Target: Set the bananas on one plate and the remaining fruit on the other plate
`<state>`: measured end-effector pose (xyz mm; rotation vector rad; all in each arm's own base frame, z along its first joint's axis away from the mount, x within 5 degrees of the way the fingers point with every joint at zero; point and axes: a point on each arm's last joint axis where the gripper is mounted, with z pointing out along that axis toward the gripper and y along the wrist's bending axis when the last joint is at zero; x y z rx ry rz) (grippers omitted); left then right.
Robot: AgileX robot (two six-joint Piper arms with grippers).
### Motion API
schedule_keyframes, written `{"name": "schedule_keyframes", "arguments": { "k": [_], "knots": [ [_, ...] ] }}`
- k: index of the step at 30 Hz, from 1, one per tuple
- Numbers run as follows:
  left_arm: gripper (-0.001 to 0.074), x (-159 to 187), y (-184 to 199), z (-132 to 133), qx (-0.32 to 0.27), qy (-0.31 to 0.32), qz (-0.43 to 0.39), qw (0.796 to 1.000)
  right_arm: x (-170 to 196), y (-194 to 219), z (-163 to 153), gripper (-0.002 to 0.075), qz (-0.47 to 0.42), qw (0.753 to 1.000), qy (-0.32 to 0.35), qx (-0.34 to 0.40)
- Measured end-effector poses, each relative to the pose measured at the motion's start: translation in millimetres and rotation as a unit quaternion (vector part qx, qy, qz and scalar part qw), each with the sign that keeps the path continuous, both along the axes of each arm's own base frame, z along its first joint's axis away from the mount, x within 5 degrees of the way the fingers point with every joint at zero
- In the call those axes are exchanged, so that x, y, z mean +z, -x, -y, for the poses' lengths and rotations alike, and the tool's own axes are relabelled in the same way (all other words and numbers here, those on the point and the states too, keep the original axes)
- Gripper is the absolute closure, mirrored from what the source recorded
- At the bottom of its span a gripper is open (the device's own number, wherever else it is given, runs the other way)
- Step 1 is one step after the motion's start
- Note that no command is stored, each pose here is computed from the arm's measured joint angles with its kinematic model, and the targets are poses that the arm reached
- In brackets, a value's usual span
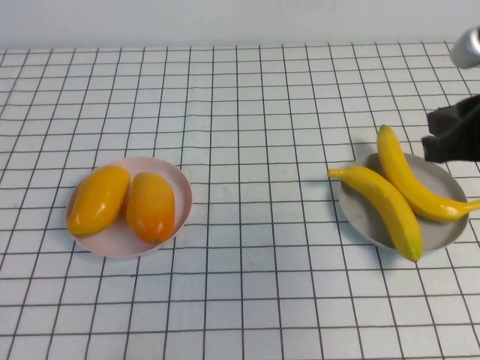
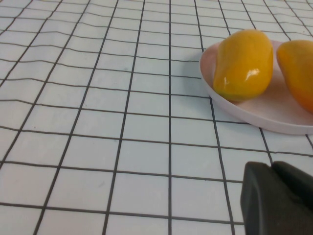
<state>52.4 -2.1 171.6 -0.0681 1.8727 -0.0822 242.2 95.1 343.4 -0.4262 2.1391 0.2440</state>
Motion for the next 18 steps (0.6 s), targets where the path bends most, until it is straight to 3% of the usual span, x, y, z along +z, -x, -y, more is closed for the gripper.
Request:
{"name": "schedule_keyframes", "arguments": {
  "k": [8, 18],
  "knots": [
    [0.0739, 0, 0, 0, 0.0, 0.0, 0.0, 1.0, -15, 76, 29, 0.074, 0.095, 0.995, -0.035, -0.005],
    [0.0739, 0, 0, 0, 0.0, 0.0, 0.0, 1.0, -55, 121, 49, 0.0741, 0.153, 0.987, -0.054, -0.017]
  ]
}}
